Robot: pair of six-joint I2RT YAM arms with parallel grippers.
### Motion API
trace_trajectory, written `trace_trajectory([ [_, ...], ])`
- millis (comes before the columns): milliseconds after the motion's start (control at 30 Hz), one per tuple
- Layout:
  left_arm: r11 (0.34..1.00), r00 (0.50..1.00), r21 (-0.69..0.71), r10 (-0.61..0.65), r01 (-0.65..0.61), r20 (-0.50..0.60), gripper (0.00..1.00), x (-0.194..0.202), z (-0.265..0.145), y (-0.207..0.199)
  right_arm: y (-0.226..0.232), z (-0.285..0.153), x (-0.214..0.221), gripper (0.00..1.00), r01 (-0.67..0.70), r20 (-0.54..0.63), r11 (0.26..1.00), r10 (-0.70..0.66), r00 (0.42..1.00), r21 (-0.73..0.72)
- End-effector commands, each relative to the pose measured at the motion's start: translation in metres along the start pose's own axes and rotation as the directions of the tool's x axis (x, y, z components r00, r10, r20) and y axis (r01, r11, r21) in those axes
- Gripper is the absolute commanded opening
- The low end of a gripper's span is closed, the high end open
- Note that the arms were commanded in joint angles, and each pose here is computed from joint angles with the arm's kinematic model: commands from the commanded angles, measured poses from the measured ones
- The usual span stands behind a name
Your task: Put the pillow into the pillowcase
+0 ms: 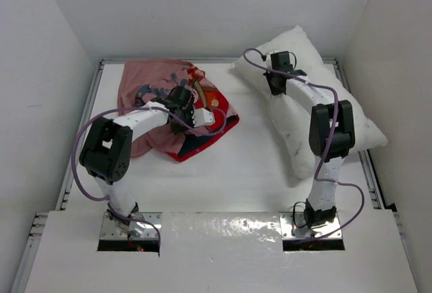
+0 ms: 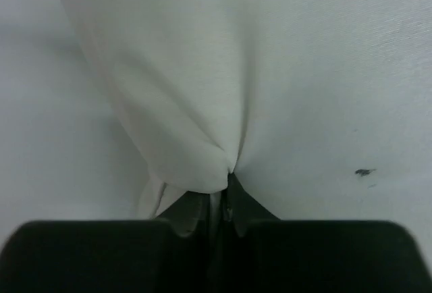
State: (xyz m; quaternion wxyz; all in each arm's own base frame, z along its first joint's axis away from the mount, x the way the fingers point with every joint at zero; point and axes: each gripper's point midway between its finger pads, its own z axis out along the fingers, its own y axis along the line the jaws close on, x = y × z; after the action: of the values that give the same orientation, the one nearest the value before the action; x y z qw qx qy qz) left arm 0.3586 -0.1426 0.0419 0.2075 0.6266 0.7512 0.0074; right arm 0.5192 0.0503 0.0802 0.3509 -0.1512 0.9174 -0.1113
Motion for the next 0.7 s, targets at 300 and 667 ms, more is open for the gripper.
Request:
trace_trajectory([
  [300,0.828,0.85,-0.242,-0.432,0.506,0.301,0.0,-0.029,-0.113,0.151,0.106,-0.198,0.12,0.06,0.112,-0.067,0.678,-0.232,0.97,-0.726],
  [667,0.926,0.931,-0.134,-0.335,0.353,0.143,0.0,0.014,-0.102,0.105,0.078,-0.232,-0.049,0.99,0.281,0.465,0.826,-0.026,0.885,-0.489],
])
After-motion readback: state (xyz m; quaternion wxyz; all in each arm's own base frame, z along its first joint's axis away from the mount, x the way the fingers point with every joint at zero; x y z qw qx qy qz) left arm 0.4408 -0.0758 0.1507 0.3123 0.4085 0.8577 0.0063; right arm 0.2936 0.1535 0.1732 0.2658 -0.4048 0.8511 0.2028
